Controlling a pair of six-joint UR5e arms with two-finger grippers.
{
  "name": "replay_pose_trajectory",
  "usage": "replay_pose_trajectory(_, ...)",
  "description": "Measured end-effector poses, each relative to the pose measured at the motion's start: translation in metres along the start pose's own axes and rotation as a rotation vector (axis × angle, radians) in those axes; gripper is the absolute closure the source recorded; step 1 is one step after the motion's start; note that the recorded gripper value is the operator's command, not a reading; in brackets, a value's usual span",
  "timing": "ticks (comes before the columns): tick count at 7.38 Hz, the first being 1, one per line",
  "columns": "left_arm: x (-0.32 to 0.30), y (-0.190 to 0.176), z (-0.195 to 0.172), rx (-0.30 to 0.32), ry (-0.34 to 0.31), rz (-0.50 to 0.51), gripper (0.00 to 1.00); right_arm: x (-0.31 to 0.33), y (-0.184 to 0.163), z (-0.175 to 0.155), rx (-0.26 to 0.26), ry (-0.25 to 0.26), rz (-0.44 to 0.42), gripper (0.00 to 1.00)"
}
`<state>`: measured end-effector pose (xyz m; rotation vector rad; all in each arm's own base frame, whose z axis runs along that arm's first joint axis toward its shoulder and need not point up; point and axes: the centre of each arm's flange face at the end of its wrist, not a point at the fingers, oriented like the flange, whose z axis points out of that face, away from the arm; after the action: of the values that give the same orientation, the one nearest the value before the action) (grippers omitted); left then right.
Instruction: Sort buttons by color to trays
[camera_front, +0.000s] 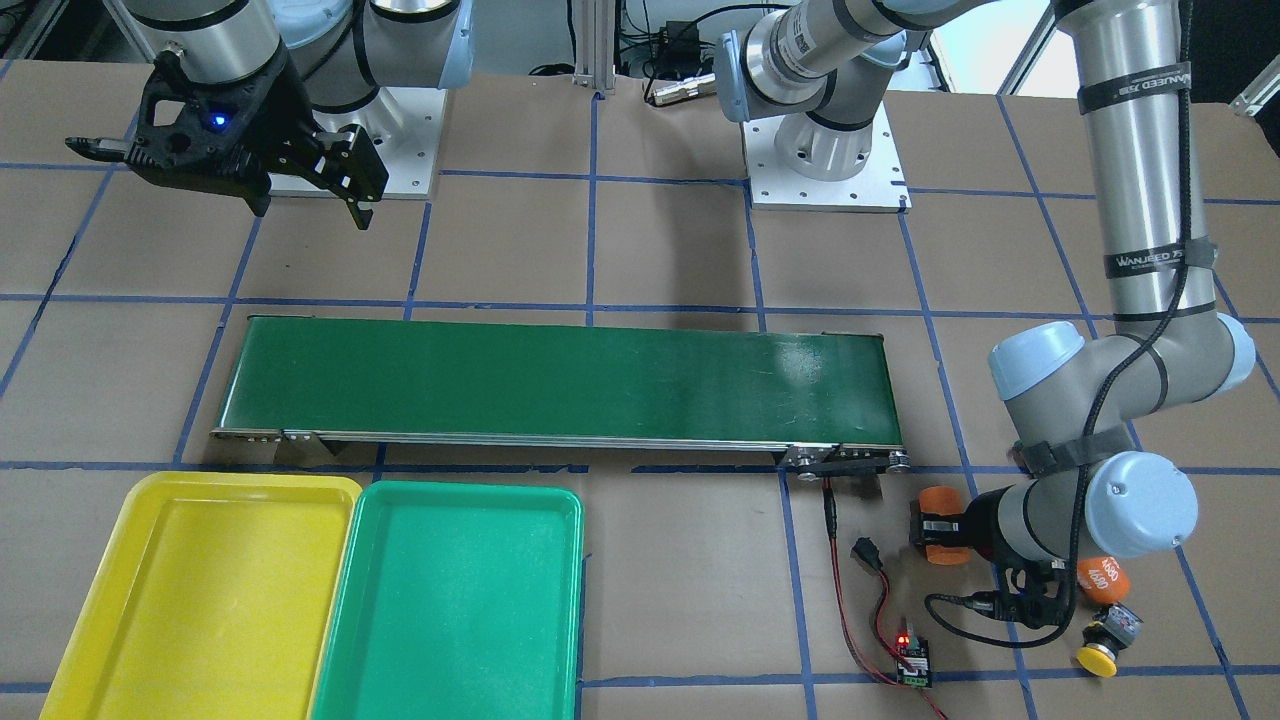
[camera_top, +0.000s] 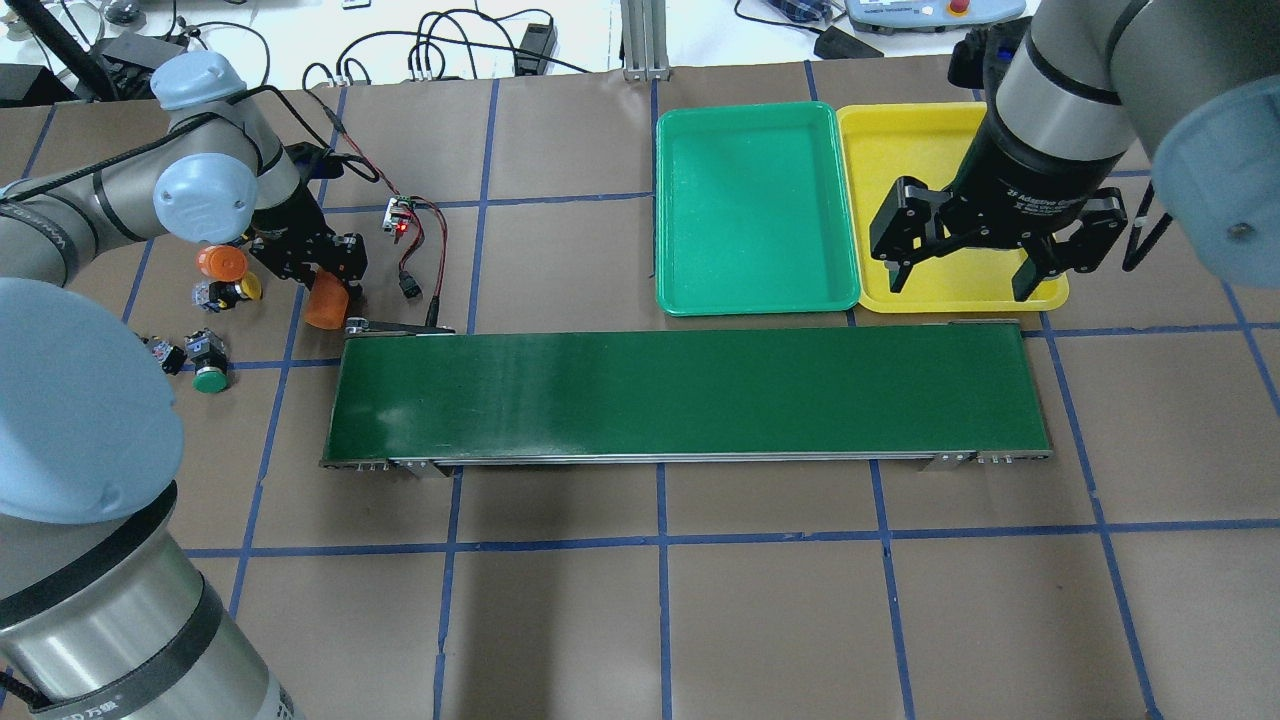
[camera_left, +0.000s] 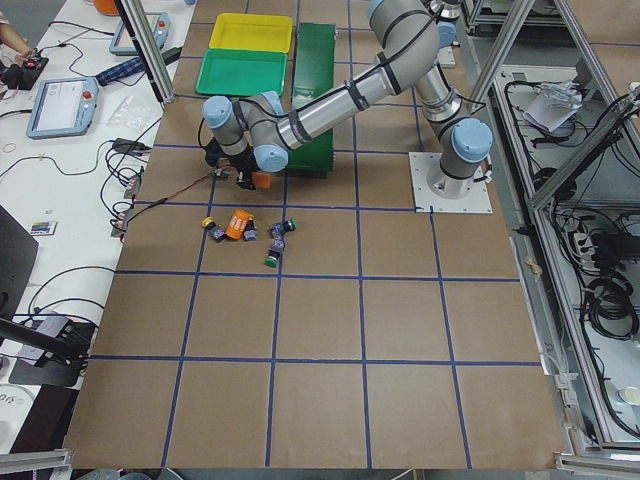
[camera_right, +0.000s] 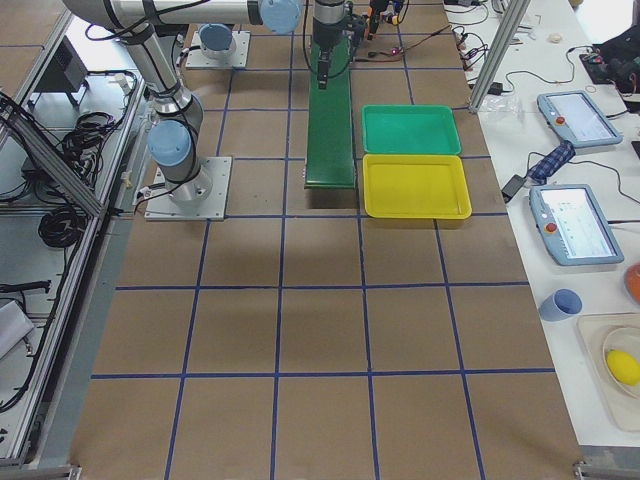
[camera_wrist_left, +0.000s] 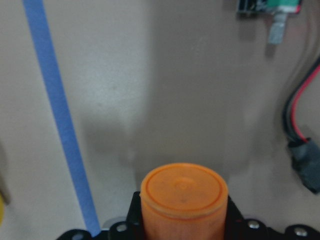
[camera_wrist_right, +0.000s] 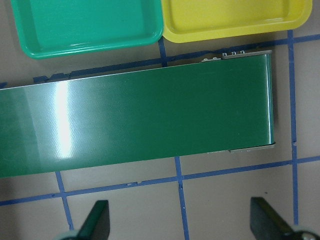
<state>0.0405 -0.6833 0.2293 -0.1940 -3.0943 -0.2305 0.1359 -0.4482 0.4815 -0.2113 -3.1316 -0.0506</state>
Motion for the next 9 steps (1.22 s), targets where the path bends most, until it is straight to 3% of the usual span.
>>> replay_pose_trajectory(2,0.040,0.020,-0.057,-0.007,-0.002,0.246,1.00,0.000,-0.001,0.001,-0.001,0.000,0.000,0.00)
replay_pose_trajectory(3,0.081,0.040,-0.070,-0.027,-0.013,0.432,1.00,0.000,-0.001,0.001,-0.001,0.001,0.001,0.00)
replay_pose_trajectory(5,0.160,0.080,-0.066,-0.061,-0.094,0.785,1.00,0.000,-0.001,0.001,0.000,0.001,0.001,0.00)
replay_pose_trajectory(7,0.185,0.113,-0.046,-0.096,-0.109,0.972,1.00,0.001,0.000,0.000,0.001,0.003,0.001,0.00)
replay_pose_trajectory(9,0.192,0.128,-0.023,-0.108,-0.101,1.067,0.99,0.001,0.000,0.000,0.000,0.007,0.002,0.00)
